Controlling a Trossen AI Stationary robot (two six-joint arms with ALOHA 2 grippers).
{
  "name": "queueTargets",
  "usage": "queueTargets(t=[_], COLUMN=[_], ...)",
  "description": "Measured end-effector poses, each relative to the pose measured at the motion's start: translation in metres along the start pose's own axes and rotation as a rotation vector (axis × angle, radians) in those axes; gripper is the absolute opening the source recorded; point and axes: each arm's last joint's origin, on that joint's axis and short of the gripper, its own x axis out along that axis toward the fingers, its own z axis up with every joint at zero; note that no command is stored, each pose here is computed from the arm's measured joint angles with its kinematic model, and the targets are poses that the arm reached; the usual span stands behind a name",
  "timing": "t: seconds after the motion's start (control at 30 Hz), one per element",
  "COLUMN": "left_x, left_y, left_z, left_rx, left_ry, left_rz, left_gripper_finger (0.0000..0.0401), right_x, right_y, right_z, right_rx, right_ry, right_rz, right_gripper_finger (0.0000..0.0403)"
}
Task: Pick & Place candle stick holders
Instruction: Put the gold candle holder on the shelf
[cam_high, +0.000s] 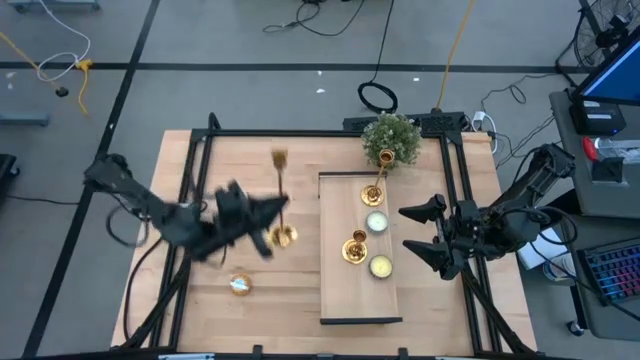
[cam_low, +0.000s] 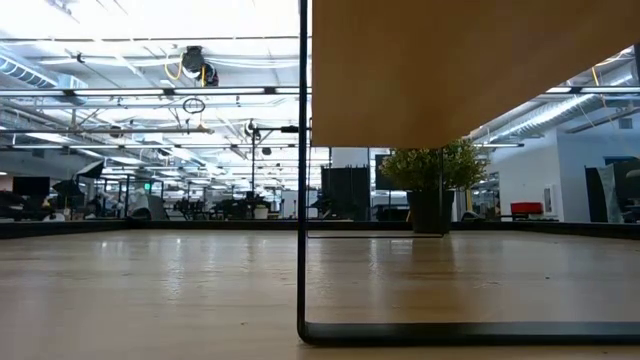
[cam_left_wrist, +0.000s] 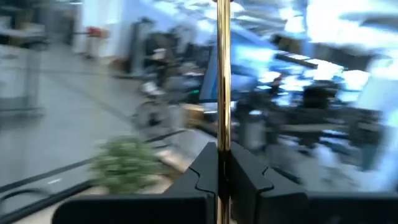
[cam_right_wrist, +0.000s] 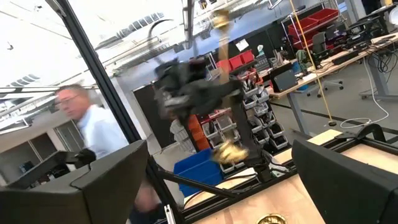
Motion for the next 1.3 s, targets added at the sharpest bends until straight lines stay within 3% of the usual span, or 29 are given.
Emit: queueTargets(t=[0.13, 0.4, 0.67, 0.9, 1.0, 1.3], left_x=[-0.011, -0.022, 0.012, 0.044, 0.05, 0.062], left_y=[-0.035, -0.069, -0.077, -0.07, -0.067, -0.057], left_z=[-0.025, -0.071, -0.114, -0.15, -0.154, -0.161], left_rx=[0.025, 0.256, 0.278, 0.318, 0.302, 0.303], left_ry=[-0.017, -0.001, -0.066, -0.073, -0.063, -0.05], left_rz=[-0.18, -0.53, -0.769, -0.874, -0.938, -0.975], left_gripper_finger=[0.0018, 0.0031, 0.0016, 0.0016, 0.0016, 0.0016], right_x=[0.0, 0.0, 0.0, 0.0, 0.0, 0.0], right_y=[0.0, 0.0, 0.0, 0.0, 0.0, 0.0], right_z=[0.0, 0.0, 0.0, 0.0, 0.0, -0.001], right_rx=[0.008, 0.037, 0.033, 0.033, 0.033, 0.028], right_ry=[0.0, 0.0, 0.001, 0.002, 0.002, 0.006], right_rz=[0.0, 0.002, 0.003, 0.005, 0.006, 0.006], right_gripper_finger=[0.0393, 0.0393, 0.0393, 0.0393, 0.0393, 0.0393])
